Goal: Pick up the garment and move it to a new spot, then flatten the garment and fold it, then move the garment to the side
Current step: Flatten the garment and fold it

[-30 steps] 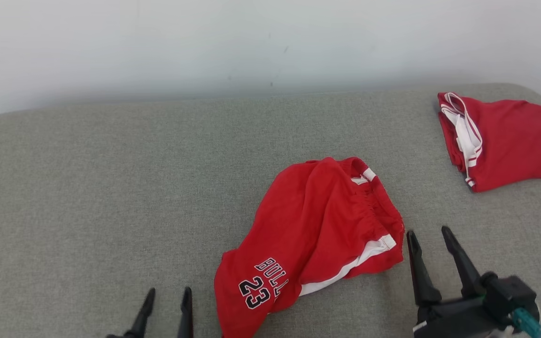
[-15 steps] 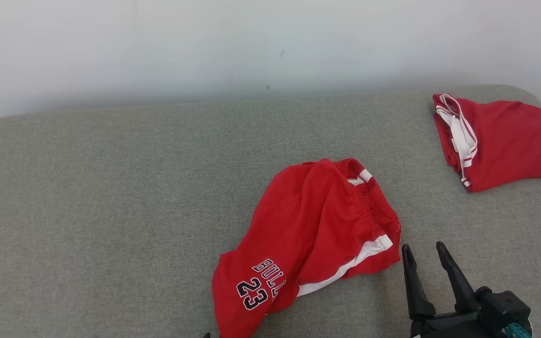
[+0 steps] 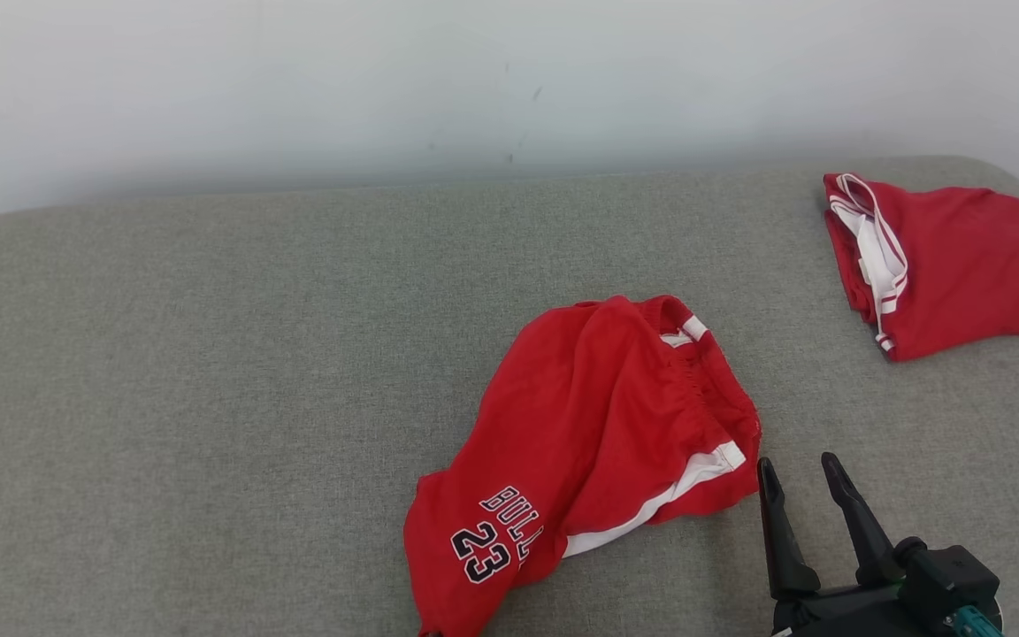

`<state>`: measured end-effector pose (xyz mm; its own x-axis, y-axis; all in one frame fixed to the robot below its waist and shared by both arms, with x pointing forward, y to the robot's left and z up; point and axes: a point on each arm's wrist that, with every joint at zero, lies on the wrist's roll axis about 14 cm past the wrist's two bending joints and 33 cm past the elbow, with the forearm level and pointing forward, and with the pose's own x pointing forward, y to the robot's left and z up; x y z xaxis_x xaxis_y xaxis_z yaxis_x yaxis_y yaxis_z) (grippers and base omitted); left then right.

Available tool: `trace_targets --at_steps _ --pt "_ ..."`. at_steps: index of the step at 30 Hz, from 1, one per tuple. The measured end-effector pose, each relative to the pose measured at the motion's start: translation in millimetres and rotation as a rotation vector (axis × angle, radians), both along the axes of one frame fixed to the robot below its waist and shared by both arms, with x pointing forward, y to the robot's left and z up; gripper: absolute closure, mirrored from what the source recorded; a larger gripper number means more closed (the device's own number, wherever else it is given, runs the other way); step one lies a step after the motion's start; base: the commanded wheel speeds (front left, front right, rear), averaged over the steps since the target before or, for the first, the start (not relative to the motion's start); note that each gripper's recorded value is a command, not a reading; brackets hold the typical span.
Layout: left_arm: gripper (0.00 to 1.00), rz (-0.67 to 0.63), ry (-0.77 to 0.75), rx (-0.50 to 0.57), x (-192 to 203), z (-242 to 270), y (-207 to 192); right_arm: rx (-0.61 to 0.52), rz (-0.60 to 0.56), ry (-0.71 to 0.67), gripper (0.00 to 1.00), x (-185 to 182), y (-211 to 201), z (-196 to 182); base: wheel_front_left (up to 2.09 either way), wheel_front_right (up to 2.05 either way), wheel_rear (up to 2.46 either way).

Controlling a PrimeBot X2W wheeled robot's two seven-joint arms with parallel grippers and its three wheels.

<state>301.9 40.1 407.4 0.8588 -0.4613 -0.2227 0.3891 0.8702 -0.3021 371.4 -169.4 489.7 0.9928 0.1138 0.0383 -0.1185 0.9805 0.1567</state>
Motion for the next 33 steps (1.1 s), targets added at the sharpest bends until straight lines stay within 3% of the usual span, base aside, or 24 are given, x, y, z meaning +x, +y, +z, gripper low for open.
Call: trace_targets --at_steps 1,3,4,8,21,33 --pt "0.53 0.004 -0.002 -0.003 3 1 1 0.0 0.0 0.0 0.0 0 0 0 0.0 0.0 0.0" --pt "0.81 0.01 0.011 0.003 5 -4 4 0.0 -0.001 0.001 0.0 0 0 0 0.0 0.0 0.0" --pt "1.0 0.012 0.019 0.01 6 -7 6 0.0 -0.002 0.002 0.0 0 0 -1 0.0 0.0 0.0" --pt "1.0 0.018 0.023 0.029 13 -10 11 -0.002 -0.004 0.004 0.0 0 -1 -1 0.0 0.0 0.0" --pt "1.0 0.098 -0.199 0.063 81 47 48 -0.003 -0.024 0.003 0.0 2 -7 -1 0.0 0.0 0.0" --pt "1.0 0.109 -0.188 0.103 104 42 65 -0.005 -0.056 0.014 0.0 4 -18 -4 0.0 0.0 0.0"
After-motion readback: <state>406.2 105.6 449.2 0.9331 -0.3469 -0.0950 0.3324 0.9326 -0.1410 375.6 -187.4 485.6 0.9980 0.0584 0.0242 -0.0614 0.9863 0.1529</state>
